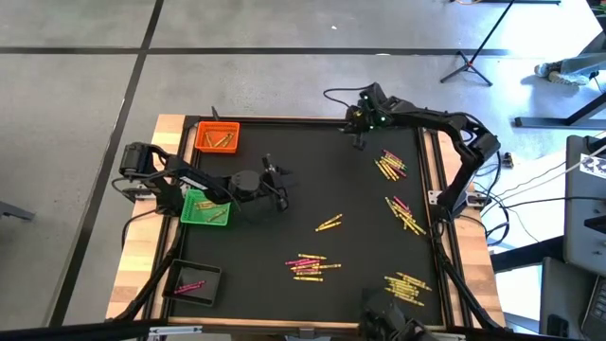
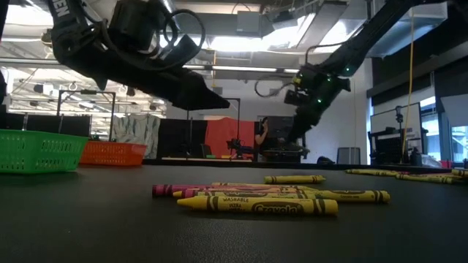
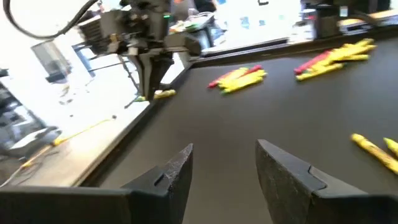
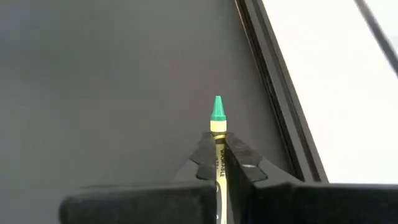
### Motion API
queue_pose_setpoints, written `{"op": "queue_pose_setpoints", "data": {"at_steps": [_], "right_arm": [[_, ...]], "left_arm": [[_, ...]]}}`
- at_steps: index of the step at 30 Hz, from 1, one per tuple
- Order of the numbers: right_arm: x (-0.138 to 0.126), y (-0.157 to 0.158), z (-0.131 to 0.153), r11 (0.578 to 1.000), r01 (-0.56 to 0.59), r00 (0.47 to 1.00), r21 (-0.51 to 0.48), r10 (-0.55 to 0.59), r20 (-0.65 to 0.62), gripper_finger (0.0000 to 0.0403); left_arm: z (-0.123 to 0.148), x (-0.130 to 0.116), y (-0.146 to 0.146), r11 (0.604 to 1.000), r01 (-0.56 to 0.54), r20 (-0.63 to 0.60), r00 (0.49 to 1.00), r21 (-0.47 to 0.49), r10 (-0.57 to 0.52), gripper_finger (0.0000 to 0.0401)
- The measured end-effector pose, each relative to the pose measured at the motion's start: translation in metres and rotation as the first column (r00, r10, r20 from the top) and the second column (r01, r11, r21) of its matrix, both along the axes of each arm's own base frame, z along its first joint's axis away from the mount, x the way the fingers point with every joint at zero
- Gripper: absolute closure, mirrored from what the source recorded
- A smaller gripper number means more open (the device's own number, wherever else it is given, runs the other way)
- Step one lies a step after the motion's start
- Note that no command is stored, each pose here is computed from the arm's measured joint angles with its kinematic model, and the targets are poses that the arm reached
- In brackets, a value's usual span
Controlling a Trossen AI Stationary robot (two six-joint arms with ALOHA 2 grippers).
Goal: Sort crayons
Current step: Put the green crayon into the orange bin
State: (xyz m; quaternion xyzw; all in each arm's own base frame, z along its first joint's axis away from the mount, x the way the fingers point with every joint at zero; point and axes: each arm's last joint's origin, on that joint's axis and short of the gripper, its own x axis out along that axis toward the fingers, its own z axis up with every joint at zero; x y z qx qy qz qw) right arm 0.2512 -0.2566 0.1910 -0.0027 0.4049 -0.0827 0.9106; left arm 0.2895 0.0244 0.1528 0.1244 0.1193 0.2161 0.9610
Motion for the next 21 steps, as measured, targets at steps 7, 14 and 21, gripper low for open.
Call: {"op": "queue_pose_setpoints", "data": {"at_steps": [7, 14, 21], "right_arm": [[0.034, 0.021, 0.010, 0.994, -0.102, 0.984, -0.042, 0.107, 0.146, 0.0397], [0.055, 0.039, 0.020, 0.982, -0.189, 0.940, -0.023, 0.188, 0.284, 0.0398], [0.077, 0.064, 0.026, 0.964, -0.260, 0.897, -0.060, 0.264, 0.355, 0.0400]], "left_arm": [[0.001, 0.001, 0.003, 1.000, -0.013, -0.011, 1.000, 0.024, 0.014, 0.0245], [0.001, 0.000, 0.014, 1.000, -0.008, 0.002, 1.000, -0.014, 0.008, 0.0245], [-0.008, -0.012, 0.027, 0.990, -0.002, 0.055, 0.998, -0.140, 0.009, 0.0245]]}}
